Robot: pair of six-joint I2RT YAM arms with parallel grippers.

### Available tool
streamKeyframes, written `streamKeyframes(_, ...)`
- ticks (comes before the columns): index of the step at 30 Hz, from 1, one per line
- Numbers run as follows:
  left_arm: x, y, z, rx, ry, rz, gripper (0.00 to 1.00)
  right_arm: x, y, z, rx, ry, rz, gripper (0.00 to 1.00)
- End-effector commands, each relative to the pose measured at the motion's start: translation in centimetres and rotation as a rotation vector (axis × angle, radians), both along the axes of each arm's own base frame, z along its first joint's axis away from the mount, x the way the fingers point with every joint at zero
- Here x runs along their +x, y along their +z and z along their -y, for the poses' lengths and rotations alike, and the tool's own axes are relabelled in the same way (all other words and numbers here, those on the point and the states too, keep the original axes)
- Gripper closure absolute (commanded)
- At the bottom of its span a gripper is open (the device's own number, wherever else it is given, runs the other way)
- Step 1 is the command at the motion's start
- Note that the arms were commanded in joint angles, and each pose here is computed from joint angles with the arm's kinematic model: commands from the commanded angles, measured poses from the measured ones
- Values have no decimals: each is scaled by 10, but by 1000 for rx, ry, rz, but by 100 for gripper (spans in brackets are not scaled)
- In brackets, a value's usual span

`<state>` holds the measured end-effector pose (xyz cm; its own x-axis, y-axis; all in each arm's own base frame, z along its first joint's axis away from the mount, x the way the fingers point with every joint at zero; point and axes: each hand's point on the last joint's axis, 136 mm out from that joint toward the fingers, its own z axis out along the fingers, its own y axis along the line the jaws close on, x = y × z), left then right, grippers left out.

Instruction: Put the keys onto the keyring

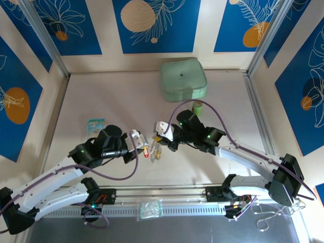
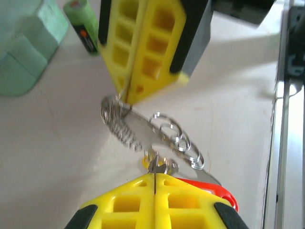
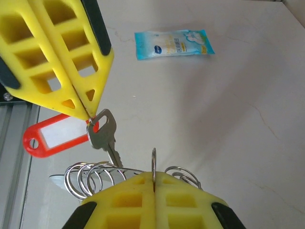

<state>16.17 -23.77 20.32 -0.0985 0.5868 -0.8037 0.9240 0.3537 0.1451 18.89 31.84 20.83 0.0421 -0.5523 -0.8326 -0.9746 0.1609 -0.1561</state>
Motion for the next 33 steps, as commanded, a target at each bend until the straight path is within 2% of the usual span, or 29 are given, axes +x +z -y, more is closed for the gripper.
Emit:
streamKeyframes(1,2,-2,-7,60,0,16,100,-6,7,-3,17,34,28,100)
streamKeyframes(9,6,15,6,-65,-25,104,100,-14,4,-17,19,56,-3,100)
streamKeyframes(18,3,14,11,-127,-25,38,100,-22,2,-21,29,69,4,100)
streamKeyframes(24,8,21,13,-222,23,19,100,-31,2,-25,32,89,-7,100)
streamKeyframes(33,8,26,6,-333,90,-6,100,-23,-3,-23,9,26,10,100)
